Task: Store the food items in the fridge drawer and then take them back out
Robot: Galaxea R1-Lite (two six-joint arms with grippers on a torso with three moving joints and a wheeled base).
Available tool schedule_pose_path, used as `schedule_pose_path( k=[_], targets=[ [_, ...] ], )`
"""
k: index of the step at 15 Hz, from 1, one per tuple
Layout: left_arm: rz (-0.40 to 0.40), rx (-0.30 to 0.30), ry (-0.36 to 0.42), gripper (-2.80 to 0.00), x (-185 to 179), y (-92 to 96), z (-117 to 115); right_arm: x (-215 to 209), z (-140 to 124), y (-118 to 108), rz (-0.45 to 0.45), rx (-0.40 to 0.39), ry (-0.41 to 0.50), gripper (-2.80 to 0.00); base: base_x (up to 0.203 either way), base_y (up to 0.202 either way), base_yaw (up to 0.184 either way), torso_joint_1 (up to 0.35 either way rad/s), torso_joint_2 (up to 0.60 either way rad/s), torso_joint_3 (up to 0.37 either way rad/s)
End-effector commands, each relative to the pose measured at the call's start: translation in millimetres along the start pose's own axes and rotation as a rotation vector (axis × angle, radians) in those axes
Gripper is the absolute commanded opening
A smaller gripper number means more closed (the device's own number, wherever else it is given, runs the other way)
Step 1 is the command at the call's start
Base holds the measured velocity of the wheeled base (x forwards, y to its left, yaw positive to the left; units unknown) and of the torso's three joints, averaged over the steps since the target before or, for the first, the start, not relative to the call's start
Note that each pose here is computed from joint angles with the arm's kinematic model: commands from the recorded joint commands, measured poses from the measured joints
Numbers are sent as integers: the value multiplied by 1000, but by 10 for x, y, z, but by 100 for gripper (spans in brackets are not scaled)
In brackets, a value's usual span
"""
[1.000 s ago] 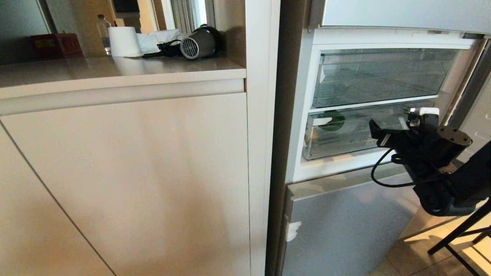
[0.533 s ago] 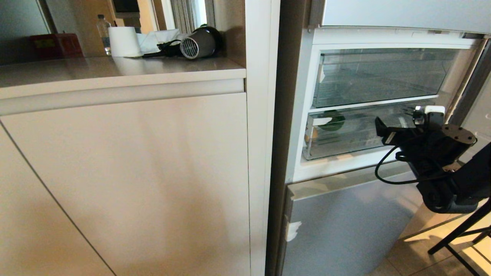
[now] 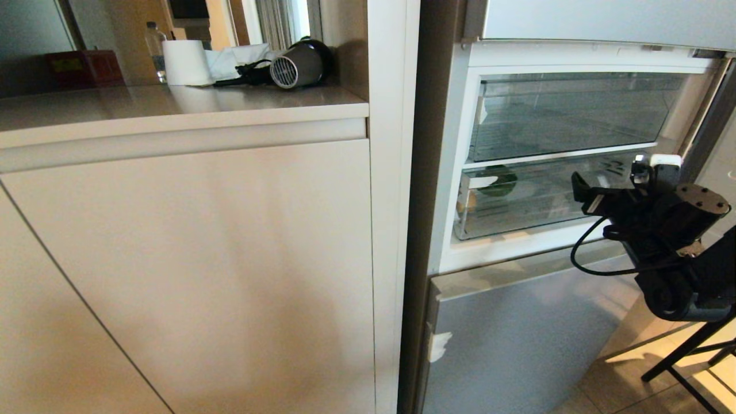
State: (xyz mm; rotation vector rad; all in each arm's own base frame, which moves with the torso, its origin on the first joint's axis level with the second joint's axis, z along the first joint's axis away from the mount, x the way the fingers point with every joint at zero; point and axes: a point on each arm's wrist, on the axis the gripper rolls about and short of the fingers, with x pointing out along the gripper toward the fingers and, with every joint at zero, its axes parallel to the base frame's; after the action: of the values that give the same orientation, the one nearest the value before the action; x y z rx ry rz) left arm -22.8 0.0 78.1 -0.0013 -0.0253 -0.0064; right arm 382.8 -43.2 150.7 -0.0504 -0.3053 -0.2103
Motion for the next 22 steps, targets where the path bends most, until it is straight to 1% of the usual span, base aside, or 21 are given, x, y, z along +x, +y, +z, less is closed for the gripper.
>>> schedule_pose_path(
  k=[1,4,6,7,8,9,11,13,14,15,17,19,21,22],
  targets=[
    [0,0,8,-280,6,0,-30,-47,121,-18,-4,1,-24,0,0,0,0,0,0,0],
    [0,0,10,-280,6,0,-31,-174,185,-35,-2,2,-6,0,0,0,0,0,0,0],
    [0,0,8,-280,6,0,-30,-270,134,-40,6,7,34,0,0,0,0,0,0,0],
    [0,0,9,-280,6,0,-31,-280,76,-35,22,24,53,0,0,0,0,0,0,0],
    [0,0,8,-280,6,0,-30,-275,28,-22,66,45,64,0,0,0,0,0,0,0],
    [0,0,8,-280,6,0,-30,-278,13,-7,130,55,68,0,0,0,0,0,0,0],
    [0,0,8,-280,6,0,-30,-304,49,24,311,61,60,0,0,0,0,0,0,0],
    [0,0,8,-280,6,0,-30,-357,117,116,362,42,47,0,0,0,0,0,0,0],
    [0,0,8,-280,6,0,-30,-403,113,168,377,2,50,0,0,0,0,0,0,0],
    [0,0,8,-280,6,0,-30,-453,108,205,386,-31,56,0,0,0,0,0,0,0],
    [0,0,8,-280,6,0,-30,-518,180,235,351,-53,50,0,0,0,0,0,0,0],
    [0,0,8,-280,6,0,-30,-441,227,241,316,-73,16,0,0,0,0,0,0,0],
    [0,0,8,-280,6,0,-30,-347,185,250,258,-112,6,0,0,0,0,0,0,0],
    [0,0,8,-280,6,0,-30,-327,159,250,246,-120,9,0,0,0,0,0,0,0]
  ],
)
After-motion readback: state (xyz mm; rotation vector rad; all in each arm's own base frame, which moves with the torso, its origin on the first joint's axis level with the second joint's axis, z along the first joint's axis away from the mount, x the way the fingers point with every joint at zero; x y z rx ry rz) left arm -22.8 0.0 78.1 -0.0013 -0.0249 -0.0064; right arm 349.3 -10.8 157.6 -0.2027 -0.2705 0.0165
